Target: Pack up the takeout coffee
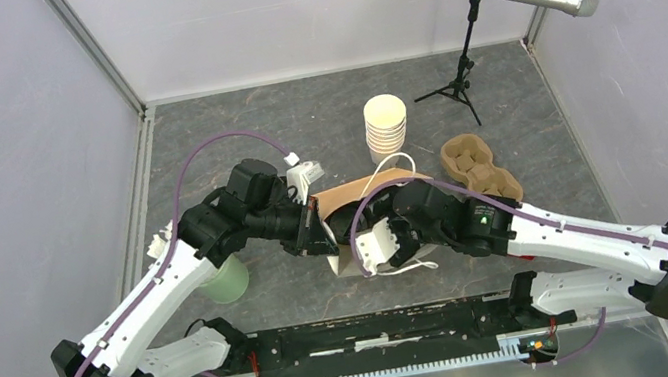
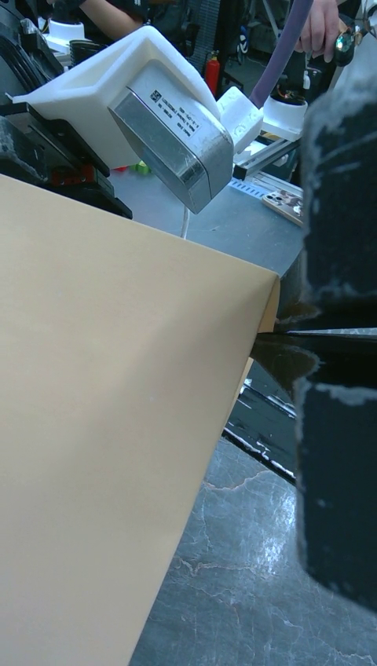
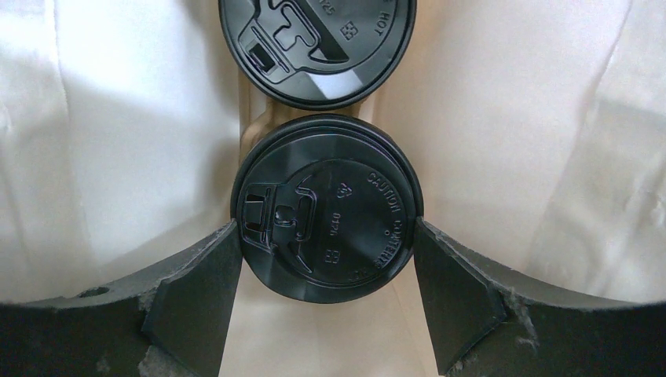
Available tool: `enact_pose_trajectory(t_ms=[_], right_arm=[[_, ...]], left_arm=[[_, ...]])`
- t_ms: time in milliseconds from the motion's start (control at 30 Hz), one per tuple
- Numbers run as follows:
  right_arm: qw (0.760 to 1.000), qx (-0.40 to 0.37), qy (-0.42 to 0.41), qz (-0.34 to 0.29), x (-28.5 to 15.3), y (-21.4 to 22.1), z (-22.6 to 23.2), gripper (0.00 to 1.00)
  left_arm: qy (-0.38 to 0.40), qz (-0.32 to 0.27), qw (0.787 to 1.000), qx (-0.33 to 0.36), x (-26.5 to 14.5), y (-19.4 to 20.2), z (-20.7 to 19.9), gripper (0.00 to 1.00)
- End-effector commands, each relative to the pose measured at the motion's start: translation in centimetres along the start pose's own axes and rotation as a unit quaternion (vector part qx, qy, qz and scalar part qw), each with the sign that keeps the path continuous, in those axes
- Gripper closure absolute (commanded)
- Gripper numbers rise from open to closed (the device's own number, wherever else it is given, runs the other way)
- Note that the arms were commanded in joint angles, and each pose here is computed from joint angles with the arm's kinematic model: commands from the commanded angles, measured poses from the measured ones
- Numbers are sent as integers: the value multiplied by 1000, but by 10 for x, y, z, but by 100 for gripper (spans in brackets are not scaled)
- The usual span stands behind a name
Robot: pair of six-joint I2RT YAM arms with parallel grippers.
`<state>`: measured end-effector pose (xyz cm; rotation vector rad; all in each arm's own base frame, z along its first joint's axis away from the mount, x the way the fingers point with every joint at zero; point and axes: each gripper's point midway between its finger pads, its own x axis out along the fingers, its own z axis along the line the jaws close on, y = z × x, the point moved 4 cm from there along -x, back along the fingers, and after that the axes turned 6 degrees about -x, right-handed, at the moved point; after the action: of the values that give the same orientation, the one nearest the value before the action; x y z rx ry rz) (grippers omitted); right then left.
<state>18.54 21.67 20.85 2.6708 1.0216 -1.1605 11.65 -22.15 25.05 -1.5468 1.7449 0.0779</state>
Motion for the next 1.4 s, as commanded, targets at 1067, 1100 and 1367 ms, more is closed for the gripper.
enact_pose_trajectory(t_ms=[1067,1100,1367], right_arm=[[1000,12,-25,12,22,17,28,19],[1000,13,-24,14,22,18,28,19],[999,26,-15,25,18,24,30,16]], left_arm=[[13,-11,1000,-2,-6,-1,-9,98],[13,-11,1000,-2,-6,-1,-9,98],[12,-11,1000,-3,-6,-2,-8,98]])
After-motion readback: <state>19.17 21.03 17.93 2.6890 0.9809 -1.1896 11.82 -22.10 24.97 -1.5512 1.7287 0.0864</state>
